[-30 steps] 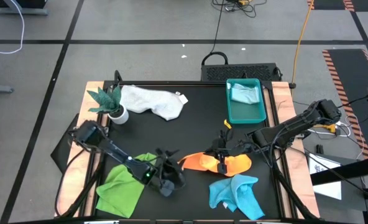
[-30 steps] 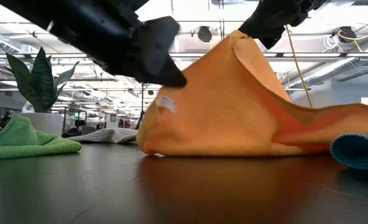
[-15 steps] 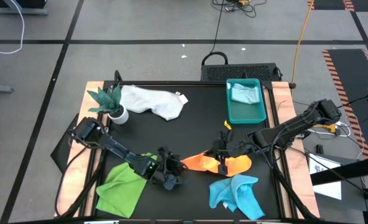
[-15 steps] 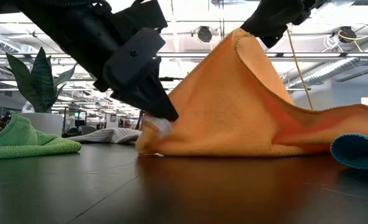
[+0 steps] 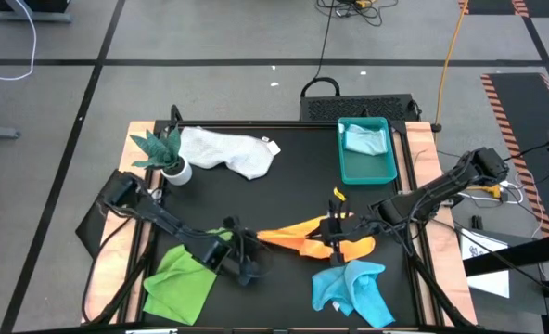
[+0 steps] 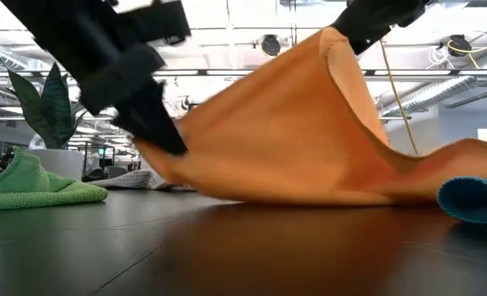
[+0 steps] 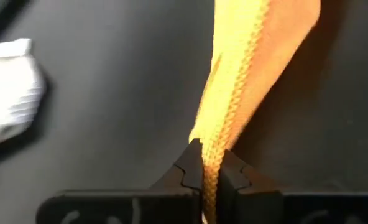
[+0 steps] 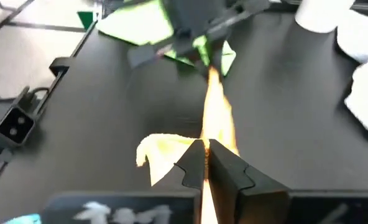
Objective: Fold microfiber towels
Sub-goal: Fold the orange microfiber cloth
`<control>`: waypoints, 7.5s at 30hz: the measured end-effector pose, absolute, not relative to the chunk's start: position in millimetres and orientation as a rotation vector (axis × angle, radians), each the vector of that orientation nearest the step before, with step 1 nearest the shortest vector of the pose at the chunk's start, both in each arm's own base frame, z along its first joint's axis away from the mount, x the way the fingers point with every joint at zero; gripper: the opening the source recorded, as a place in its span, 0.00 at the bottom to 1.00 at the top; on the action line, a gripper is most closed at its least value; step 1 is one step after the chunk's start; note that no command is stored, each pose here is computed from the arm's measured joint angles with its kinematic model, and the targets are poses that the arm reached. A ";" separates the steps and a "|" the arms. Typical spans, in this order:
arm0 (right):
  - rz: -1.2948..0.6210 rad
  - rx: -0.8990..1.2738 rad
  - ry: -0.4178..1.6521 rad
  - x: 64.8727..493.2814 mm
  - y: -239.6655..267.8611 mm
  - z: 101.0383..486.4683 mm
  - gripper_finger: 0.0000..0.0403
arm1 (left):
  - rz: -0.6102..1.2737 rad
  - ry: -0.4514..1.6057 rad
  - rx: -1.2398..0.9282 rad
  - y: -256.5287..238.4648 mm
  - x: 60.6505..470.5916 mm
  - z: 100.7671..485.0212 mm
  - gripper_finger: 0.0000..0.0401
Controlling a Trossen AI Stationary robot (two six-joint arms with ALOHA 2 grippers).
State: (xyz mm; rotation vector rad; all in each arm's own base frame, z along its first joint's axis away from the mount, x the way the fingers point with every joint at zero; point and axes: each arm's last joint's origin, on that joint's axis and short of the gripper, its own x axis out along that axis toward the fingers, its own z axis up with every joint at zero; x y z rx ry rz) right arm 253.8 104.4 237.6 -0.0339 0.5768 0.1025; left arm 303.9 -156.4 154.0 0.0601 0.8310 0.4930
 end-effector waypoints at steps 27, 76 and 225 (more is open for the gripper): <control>0.103 0.117 0.690 299.5 171.2 147.0 0.37 | 0.585 0.831 0.037 -138.5 293.5 176.5 0.01; 0.043 -0.159 0.686 374.4 168.7 96.5 0.05 | 0.606 0.823 0.099 -136.2 292.4 177.6 0.04; -0.184 -0.063 0.426 217.3 31.2 134.0 0.00 | 0.438 0.935 0.344 -15.6 265.5 131.3 0.02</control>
